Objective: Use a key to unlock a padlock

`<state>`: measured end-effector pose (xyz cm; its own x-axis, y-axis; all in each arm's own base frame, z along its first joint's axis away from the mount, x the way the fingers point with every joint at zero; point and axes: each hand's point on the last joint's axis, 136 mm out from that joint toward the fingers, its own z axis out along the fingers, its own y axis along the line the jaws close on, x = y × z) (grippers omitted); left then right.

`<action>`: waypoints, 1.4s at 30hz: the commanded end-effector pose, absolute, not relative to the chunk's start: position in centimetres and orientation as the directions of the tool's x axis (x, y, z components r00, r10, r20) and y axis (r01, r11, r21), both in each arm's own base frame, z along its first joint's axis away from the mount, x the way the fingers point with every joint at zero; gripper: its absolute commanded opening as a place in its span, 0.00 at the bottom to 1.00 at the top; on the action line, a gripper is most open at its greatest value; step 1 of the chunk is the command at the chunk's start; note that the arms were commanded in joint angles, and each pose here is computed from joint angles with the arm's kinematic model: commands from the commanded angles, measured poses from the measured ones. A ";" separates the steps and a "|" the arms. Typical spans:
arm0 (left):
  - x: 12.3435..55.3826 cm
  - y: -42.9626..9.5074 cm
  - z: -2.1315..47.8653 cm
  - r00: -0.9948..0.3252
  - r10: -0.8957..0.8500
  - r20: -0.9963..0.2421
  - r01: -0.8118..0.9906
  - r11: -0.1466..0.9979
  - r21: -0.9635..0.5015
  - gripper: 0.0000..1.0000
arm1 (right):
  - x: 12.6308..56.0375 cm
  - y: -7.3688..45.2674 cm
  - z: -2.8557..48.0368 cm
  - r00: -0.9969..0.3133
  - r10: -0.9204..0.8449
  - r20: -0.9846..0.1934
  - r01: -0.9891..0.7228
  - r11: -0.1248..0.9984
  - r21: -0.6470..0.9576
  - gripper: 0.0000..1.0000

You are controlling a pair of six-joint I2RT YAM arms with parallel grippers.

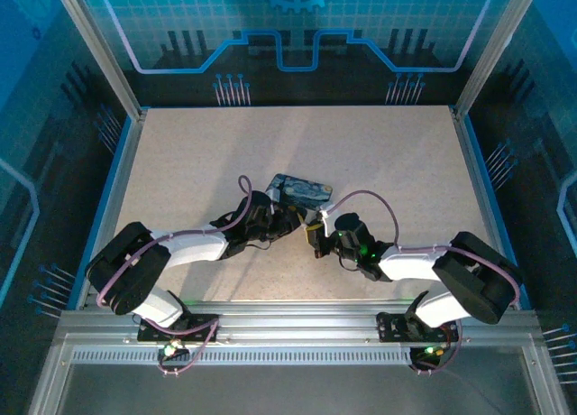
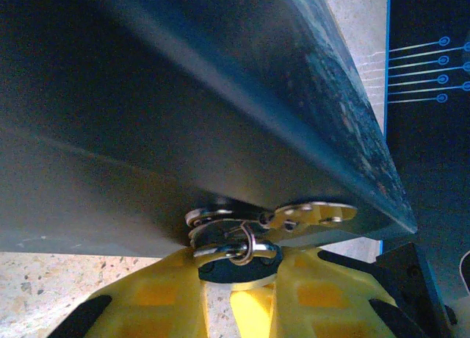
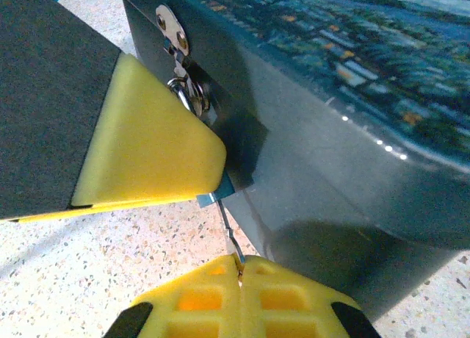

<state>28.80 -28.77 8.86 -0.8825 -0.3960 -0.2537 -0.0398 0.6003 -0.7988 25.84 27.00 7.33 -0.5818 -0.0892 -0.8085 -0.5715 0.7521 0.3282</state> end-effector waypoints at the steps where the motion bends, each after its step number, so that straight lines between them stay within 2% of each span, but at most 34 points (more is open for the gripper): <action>1: 27.9 -30.1 10.3 -0.900 -0.360 -0.245 0.007 0.551 -0.835 0.13 | 27.7 30.9 15.7 -0.422 0.075 -0.904 -0.687 0.624 0.372 0.01; 9: 27.8 -30.3 10.3 -0.902 -0.358 -0.242 0.006 0.550 -0.835 0.13 | 28.2 31.6 17.3 -0.384 0.091 -0.919 -0.718 0.597 0.359 0.01; 29: 27.8 -30.9 9.3 -0.903 -0.372 -0.215 -0.031 0.557 -0.830 0.12 | 29.2 31.4 16.9 -0.256 0.005 -0.967 -0.736 0.648 0.198 0.01; 42: 27.8 -30.7 8.1 -0.903 -0.375 -0.211 -0.046 0.571 -0.820 0.12 | 28.8 31.6 17.6 -0.407 0.123 -0.905 -0.747 0.526 0.407 0.01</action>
<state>30.07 -28.60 8.89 -0.8467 -0.4621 -0.2638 -0.0681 0.5859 -0.8075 28.03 27.70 7.81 -0.5671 -0.0716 -0.8205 -0.6006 0.7177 0.3525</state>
